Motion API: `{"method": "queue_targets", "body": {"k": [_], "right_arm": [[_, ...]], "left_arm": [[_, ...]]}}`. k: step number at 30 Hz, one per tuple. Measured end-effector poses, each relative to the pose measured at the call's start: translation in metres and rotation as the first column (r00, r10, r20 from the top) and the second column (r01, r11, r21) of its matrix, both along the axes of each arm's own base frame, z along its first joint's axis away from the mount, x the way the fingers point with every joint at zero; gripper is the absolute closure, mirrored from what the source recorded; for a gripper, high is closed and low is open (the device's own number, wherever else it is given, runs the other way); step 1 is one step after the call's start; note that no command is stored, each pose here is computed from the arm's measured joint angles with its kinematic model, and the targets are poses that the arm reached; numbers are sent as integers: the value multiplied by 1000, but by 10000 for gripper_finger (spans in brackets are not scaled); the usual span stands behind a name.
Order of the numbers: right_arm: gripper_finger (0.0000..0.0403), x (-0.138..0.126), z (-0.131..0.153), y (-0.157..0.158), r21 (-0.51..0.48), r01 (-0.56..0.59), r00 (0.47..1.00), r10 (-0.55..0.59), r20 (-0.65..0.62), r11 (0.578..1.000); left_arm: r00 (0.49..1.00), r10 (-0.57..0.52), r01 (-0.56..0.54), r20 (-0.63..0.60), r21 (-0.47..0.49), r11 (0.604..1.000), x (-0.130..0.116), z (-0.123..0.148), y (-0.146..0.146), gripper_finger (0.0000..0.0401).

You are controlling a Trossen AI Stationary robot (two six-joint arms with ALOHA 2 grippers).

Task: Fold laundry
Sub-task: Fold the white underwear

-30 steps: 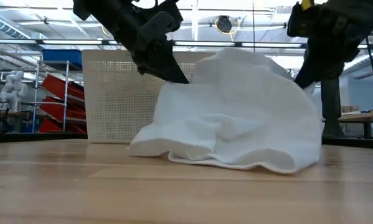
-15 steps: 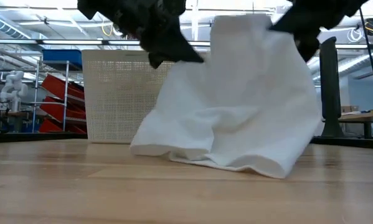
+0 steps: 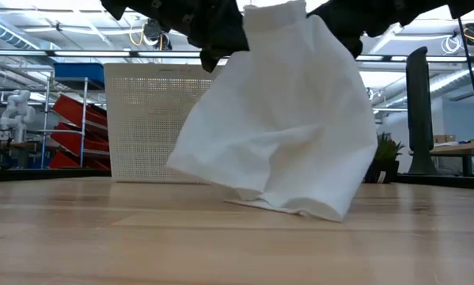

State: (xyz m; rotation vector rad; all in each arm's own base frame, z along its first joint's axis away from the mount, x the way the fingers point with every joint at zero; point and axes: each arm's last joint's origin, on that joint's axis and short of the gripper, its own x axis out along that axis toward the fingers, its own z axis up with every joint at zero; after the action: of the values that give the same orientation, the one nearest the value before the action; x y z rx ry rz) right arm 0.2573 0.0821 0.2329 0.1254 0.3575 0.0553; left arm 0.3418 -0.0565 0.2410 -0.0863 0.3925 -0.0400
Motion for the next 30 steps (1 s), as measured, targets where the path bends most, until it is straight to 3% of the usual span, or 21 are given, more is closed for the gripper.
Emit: {"method": "queue_targets", "body": {"k": [9,23,30], "right_arm": [[370,10,-9,-9,-12,42,999,-42,-14,999],[219,19,-22,-14,46,111,993,-109,-50,993],[171,33,-24,-9,44,37,999,-39,39,998]], "left_arm": [[999,-42,42,15,1,999,0,1,-1,400],[996,-79,79,50,-7,997,2,5,-3,400],[996,-81,81,42,-7,997,3,3,-3,400]]}}
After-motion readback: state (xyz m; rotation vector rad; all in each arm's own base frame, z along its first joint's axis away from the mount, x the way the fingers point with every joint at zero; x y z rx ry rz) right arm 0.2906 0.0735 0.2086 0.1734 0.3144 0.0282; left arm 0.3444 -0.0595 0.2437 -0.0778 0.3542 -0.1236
